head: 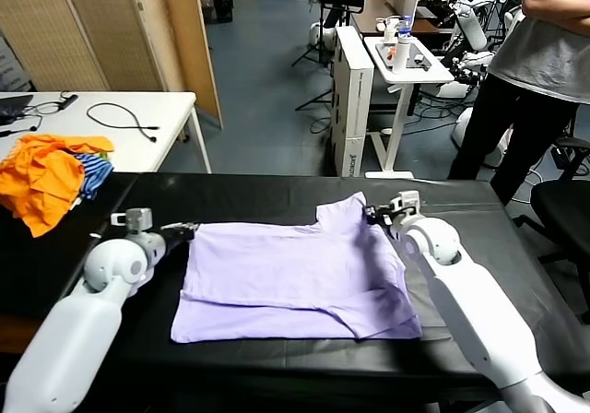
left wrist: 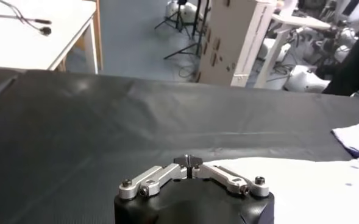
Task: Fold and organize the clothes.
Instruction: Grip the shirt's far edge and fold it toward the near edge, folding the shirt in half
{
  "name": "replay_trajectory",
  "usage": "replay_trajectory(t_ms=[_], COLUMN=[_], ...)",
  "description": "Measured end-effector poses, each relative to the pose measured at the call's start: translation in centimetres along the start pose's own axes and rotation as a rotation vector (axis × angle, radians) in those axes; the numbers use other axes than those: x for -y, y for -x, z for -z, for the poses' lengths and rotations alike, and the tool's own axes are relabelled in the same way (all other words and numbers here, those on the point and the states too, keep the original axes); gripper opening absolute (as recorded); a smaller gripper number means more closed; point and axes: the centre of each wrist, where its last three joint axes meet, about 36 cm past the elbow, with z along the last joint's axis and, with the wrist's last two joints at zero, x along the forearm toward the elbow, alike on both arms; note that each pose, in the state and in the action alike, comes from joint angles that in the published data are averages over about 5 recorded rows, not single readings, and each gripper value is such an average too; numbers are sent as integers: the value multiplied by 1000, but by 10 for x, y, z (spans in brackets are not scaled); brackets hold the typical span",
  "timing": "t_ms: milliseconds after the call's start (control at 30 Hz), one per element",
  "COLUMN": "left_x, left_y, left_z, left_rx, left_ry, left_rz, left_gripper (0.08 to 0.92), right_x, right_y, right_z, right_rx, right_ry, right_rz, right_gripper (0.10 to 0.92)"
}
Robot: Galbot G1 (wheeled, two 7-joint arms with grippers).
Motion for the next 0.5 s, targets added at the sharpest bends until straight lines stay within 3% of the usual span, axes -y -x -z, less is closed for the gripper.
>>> replay_trajectory(t_ms=[500], left_x=[-2], left_y=[-52], left_z=[-17], left_rx=[-9], left_ry=[81], left_rz=[-5], left_gripper=[148], right_x=[1], right_y=[-85], right_z=[-23], right_rx=[47], right_ry=[-16], right_rz=[7], right_gripper=[140])
